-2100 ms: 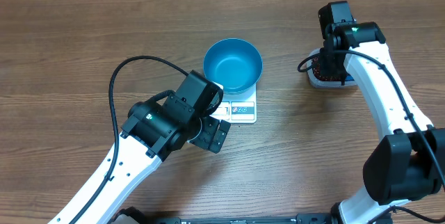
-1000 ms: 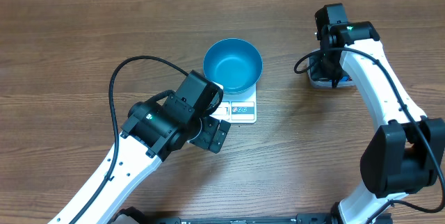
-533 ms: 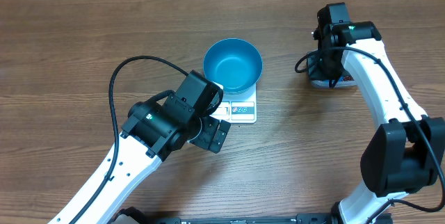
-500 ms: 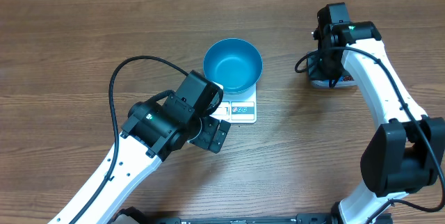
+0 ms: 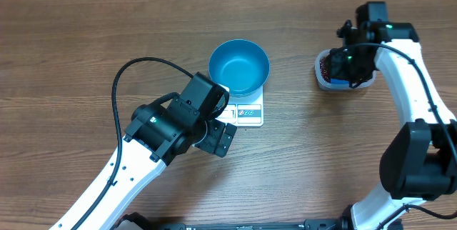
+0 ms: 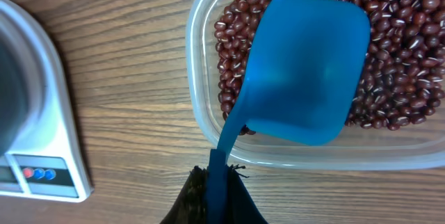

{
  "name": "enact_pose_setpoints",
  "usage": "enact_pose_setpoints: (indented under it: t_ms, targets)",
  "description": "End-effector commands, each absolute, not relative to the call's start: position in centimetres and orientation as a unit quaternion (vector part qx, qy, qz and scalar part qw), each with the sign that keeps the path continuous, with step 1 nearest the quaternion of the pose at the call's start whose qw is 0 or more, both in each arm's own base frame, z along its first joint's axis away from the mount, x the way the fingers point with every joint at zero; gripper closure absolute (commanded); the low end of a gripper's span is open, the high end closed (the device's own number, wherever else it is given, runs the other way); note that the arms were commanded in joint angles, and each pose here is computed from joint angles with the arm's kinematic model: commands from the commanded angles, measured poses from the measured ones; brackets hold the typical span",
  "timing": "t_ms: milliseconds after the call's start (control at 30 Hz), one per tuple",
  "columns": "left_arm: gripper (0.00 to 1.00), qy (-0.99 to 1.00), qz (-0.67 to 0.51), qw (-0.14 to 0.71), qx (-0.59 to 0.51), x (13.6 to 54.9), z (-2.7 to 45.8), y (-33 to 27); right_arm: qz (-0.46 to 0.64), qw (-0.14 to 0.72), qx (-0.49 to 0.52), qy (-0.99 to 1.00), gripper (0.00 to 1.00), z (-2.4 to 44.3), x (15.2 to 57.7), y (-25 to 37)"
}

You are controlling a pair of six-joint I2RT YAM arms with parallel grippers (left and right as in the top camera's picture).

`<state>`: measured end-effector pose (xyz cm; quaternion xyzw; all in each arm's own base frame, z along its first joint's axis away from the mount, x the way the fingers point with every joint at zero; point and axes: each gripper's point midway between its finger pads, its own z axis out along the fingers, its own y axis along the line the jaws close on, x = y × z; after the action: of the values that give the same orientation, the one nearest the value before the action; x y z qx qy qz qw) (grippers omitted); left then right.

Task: Scoop item into bowl and weigh 150g on scale
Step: 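Drag the scoop through the beans to fill it with the right gripper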

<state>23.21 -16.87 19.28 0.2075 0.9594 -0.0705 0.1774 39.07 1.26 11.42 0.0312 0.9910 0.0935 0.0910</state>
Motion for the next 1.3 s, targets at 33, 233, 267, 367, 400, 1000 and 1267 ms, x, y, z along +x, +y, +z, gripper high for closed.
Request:
enact_pose_setpoints:
  t_ms: [33,233,267,367,400,1000,1267]
  targets:
    - [0.0,0.958,-0.081,0.189,0.198,23.2,20.1,-16.8,0.183,0.099,-0.01,0.978,0.96,12.3,39.3,3.1]
    - [0.0,0.958,-0.081,0.189,0.198,23.2,20.1,-16.8,0.192,0.103,-0.021,0.976,0.96,12.5,39.3,3.4]
    - [0.0,0.958,-0.081,0.189,0.198,23.2,20.1,-16.8,0.193,0.103,-0.022,0.975,0.96,12.5,39.3,3.4]
    - [0.0,0.958,-0.081,0.189,0.198,23.2,20.1,-16.8,0.197,0.104,-0.023,0.974,0.96,12.6,39.3,3.6]
    - [0.0,0.958,-0.081,0.189,0.198,23.2,20.1,-16.8,0.198,0.105,-0.023,0.974,0.96,12.6,39.4,3.6]
    - [0.0,0.958,-0.081,0.189,0.198,23.2,20.1,-16.8,0.227,0.115,-0.018,0.967,0.96,13.1,39.5,3.0]
    - [0.01,0.958,-0.081,0.189,0.198,23.2,20.1,-16.8,0.285,0.126,0.006,0.95,0.96,14.1,39.0,0.9]
